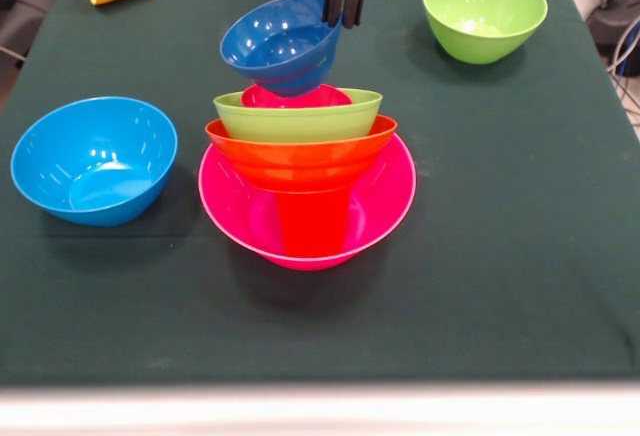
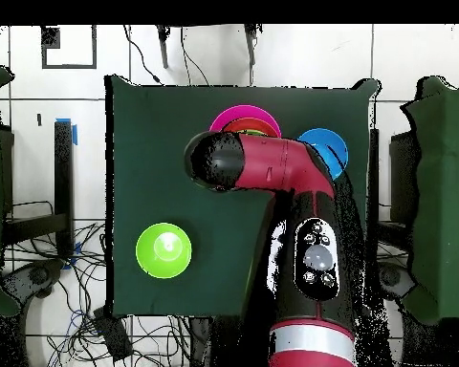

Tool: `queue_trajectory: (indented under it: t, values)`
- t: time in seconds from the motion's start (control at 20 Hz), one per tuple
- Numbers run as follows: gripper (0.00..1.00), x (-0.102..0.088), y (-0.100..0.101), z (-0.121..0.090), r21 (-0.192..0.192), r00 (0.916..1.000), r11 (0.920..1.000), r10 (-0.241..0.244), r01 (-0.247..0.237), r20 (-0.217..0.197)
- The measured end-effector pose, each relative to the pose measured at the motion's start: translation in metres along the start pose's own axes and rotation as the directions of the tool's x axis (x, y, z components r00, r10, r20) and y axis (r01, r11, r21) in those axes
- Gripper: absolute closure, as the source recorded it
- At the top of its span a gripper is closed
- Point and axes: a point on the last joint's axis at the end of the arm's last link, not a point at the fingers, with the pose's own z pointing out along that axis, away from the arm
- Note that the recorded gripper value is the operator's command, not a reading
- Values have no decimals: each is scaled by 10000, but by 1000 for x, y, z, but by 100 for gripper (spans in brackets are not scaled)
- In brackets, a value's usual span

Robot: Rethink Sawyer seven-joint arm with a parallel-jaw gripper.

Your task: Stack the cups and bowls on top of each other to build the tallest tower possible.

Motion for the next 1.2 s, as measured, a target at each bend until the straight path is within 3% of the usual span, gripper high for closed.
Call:
queue_trajectory:
  t: [0.55, 1.2]
  values:
    - [100, 5, 6, 21, -85, 9999, 9999, -63, 62, -108]
    - [100, 3, 6, 23, -79, 10000, 9999, -74, 74, 24]
